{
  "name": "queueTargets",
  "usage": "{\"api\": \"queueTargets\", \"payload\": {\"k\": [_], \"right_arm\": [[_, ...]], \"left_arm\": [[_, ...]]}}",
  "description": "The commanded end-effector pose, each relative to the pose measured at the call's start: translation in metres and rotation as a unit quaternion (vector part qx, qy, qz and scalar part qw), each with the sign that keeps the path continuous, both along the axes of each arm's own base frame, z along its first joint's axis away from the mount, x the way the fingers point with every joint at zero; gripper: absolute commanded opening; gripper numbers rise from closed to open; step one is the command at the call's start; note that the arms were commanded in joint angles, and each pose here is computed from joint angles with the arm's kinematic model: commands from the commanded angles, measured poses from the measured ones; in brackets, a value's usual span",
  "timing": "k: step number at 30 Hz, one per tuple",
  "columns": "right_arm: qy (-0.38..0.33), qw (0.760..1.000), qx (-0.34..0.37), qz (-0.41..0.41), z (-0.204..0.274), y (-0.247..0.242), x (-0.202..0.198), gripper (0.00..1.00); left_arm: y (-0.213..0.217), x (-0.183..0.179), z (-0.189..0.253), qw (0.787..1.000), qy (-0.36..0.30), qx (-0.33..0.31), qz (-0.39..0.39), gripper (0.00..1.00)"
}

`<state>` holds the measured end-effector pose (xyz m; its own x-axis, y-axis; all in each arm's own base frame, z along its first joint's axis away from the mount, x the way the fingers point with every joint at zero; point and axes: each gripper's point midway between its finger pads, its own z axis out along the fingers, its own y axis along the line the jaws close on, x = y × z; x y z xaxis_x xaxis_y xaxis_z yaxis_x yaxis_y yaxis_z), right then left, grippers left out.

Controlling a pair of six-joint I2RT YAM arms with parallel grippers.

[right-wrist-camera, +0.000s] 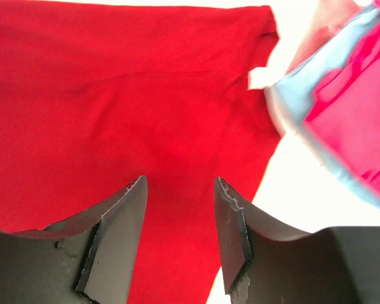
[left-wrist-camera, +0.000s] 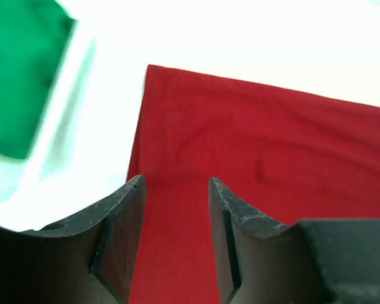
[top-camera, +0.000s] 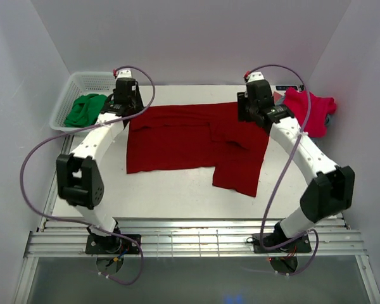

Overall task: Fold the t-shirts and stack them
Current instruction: Fold the flattened tshirt in 1/3 of the way, then grap the side of the flattened tshirt closest away from the robot with both arms

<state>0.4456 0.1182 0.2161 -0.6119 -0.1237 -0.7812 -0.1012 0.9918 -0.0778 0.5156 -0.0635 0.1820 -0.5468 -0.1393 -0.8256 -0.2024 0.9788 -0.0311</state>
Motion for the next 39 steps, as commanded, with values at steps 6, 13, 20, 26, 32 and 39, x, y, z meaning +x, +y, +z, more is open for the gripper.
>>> {"api": "queueTargets", "payload": {"k": [6, 13, 20, 26, 32, 39], "right_arm": [[0.156, 0.988, 0.007, -0.018, -0.100, 0.020, -0.158, 0.52], [0.200, 0.979, -0.004, -0.045, -0.134, 0.002, -0.207, 0.53], [0.233, 0.971, -0.008, -0.059, -0.155, -0.007, -0.235, 0.55], [0.255, 0.964, -0.016, -0.074, -0.166, -0.015, -0.254, 0.55], [0.270, 0.957, -0.033, -0.099, -0.172, -0.031, -0.274, 0.55], [0.289, 0.952, -0.023, -0.096, -0.192, -0.027, -0.283, 0.55]], "left_arm": [[0.029, -0.149, -0.099, 0.982, 0.185, 0.030, 0.030, 0.55], [0.049, -0.190, -0.134, 0.962, 0.258, 0.066, 0.067, 0.55], [0.044, -0.195, -0.139, 0.962, 0.262, 0.054, 0.054, 0.59], [0.043, -0.208, -0.151, 0.957, 0.283, 0.051, 0.049, 0.59], [0.044, -0.223, -0.152, 0.956, 0.286, 0.042, 0.049, 0.59], [0.045, -0.225, -0.157, 0.953, 0.294, 0.046, 0.054, 0.59]]}}
